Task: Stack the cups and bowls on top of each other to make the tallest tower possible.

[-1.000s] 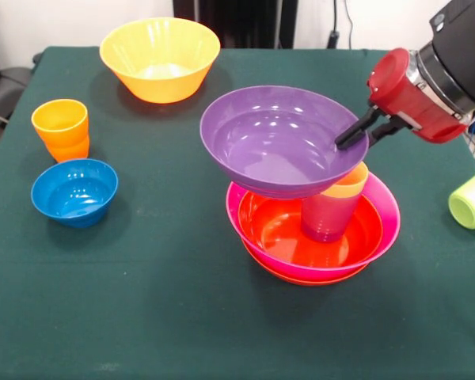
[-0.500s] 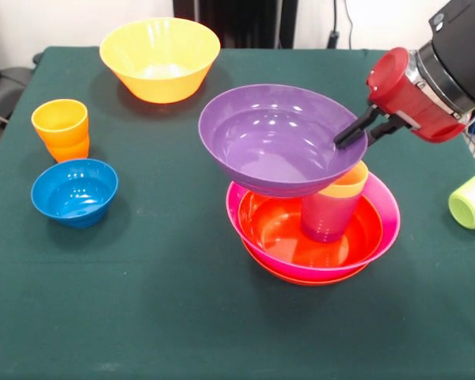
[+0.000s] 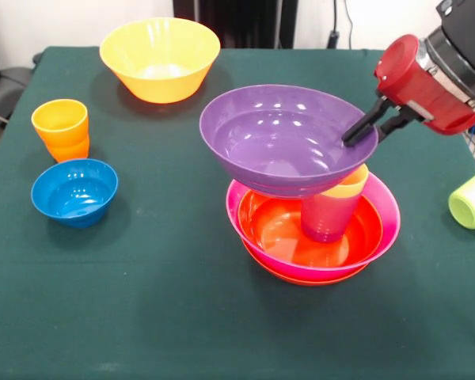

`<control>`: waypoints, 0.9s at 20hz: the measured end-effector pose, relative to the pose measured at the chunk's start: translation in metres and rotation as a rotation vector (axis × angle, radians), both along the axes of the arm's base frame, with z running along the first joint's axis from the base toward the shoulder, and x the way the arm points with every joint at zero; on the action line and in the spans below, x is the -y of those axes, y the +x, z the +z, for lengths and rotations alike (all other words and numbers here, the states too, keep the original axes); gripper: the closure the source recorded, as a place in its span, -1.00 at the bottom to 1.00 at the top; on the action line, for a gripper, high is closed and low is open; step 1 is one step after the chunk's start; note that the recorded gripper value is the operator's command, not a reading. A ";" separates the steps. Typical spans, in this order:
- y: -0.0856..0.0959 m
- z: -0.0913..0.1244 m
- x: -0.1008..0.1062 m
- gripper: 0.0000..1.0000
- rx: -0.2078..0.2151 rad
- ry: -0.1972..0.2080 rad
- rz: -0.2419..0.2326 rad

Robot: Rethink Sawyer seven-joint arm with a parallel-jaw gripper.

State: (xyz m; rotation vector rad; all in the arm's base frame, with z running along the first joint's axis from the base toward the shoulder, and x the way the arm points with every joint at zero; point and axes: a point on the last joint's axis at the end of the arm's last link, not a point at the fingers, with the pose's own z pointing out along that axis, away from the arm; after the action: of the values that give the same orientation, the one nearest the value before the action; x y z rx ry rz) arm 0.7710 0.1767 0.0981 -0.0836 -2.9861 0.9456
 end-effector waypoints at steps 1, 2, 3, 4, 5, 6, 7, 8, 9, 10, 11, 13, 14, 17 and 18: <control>0.001 0.003 0.000 1.00 0.006 0.005 0.000; 0.003 0.008 0.000 1.00 0.022 0.018 0.000; 0.004 0.010 0.000 1.00 0.028 0.023 0.000; 0.004 0.011 0.000 1.00 0.031 0.026 0.000; 0.005 0.013 0.000 1.00 0.037 0.031 0.000; 0.006 0.016 0.000 1.00 0.045 0.037 0.000; 0.006 0.017 0.000 1.00 0.049 0.039 0.001; 0.007 0.019 0.001 1.00 0.055 0.045 0.000; 0.007 0.021 0.002 1.00 0.063 0.051 0.000; 0.007 0.022 0.003 1.00 0.066 0.055 -0.001; 0.007 0.023 0.003 1.00 0.068 0.056 -0.001; 0.008 0.024 0.004 1.00 0.075 0.067 -0.005; 0.008 0.025 0.005 1.00 0.077 0.073 -0.007; 0.007 0.026 0.007 1.00 0.078 0.081 -0.013; 0.007 0.026 0.007 1.00 0.078 0.082 -0.014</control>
State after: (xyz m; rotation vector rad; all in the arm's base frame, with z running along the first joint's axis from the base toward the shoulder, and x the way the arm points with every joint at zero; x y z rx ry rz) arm 0.7783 0.1695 0.1240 -0.1442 -3.0869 0.8363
